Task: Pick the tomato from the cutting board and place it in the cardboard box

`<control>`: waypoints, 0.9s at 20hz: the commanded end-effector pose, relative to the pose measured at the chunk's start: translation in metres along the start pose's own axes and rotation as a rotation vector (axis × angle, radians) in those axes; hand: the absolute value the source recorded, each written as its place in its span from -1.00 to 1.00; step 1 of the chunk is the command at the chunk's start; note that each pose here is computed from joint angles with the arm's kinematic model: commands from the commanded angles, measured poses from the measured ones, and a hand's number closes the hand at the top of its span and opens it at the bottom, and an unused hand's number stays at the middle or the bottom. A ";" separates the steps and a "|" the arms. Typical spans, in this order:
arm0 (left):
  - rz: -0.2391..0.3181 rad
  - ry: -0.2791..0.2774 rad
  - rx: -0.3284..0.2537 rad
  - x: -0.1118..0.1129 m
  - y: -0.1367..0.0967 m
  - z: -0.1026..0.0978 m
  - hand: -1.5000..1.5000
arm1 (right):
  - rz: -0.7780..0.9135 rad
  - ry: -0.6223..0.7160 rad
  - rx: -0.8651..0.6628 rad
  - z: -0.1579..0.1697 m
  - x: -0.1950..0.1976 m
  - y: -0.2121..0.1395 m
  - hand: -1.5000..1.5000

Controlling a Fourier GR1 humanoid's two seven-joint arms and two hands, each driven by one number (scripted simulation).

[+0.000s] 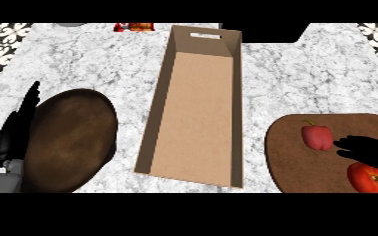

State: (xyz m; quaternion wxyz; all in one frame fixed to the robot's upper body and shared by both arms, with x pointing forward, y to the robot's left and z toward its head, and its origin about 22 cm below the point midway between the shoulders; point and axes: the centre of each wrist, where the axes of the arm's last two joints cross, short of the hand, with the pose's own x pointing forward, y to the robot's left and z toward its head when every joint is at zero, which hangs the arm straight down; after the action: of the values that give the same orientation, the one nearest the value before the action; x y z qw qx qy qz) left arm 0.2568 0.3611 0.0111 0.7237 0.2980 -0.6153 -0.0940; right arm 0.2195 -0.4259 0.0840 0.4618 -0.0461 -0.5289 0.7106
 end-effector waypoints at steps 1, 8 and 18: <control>0.027 -0.004 -0.004 -0.002 0.002 0.002 0.00 | 0.017 0.022 0.082 0.000 0.008 0.002 -1.00; 0.014 -0.011 -0.003 0.018 0.004 -0.008 0.00 | -0.001 0.075 0.095 -0.031 0.009 0.017 -1.00; -0.005 -0.007 -0.010 0.008 -0.005 -0.007 0.00 | 0.126 0.076 -0.196 -0.054 -0.012 0.041 1.00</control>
State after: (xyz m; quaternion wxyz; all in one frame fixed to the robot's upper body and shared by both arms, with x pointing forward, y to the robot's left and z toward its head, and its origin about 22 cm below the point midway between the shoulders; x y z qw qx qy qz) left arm 0.2632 0.3582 0.0178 0.7231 0.2925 -0.6185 -0.0954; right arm 0.2283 -0.4040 0.0455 0.4386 -0.1232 -0.5556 0.6955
